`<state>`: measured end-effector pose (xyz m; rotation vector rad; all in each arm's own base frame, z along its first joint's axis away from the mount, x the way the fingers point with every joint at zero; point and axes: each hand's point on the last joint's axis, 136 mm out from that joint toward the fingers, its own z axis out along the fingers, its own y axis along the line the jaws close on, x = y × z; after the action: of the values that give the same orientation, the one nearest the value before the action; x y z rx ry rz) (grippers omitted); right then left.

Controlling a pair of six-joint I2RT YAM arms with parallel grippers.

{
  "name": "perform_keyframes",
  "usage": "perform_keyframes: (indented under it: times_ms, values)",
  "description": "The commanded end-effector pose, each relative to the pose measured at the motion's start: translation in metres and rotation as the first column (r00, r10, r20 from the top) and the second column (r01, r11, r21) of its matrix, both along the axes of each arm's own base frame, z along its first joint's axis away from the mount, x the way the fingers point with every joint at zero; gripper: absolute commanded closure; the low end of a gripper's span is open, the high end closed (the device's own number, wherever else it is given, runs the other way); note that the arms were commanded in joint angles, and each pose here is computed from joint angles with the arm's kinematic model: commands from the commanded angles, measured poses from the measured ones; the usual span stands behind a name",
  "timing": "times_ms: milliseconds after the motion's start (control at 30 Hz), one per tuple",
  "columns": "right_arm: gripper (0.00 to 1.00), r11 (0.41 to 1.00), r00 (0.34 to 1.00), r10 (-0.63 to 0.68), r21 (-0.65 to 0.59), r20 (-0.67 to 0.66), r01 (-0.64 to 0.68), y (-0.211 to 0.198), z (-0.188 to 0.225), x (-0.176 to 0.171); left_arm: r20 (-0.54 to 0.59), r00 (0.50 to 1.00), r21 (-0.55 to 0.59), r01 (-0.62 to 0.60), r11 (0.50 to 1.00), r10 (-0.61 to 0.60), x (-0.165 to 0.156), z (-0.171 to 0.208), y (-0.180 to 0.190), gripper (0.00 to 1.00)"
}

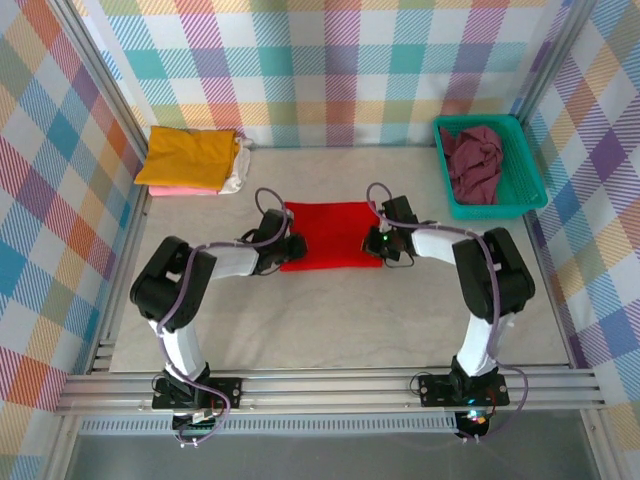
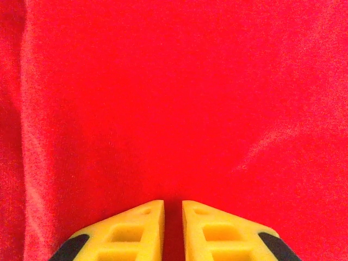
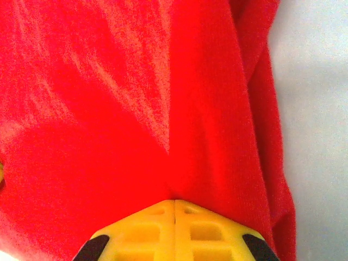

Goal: Fold and stack the t-shirts

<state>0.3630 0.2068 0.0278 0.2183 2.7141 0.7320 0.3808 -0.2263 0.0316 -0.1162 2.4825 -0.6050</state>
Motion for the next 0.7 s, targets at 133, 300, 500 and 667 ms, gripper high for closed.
perform_keyframes:
  times_ms: [133,300,500,667]
  values:
    - [0.97,0.999,0.999,-0.018,0.032,-0.041,0.019,-0.001,0.05,-0.028,-0.047,0.998,0.115,-0.033,0.993,0.038,-0.017,0.022,0.016,0.83]
    - [1.0,0.998,0.999,-0.021,0.055,0.024,0.02,0.009,0.073,0.005,0.094,0.996,0.063,-0.011,0.998,0.005,0.023,0.082,-0.003,0.8]
    - [1.0,0.998,0.998,-0.056,0.021,0.025,0.055,0.012,0.054,0.049,0.091,0.996,0.096,-0.02,0.995,0.011,0.073,0.065,0.005,0.8]
    - [1.0,0.99,0.991,-0.136,-0.028,0.008,0.136,-0.008,0.023,0.072,0.047,0.997,0.122,-0.064,0.99,0.058,0.099,0.02,0.025,0.81]
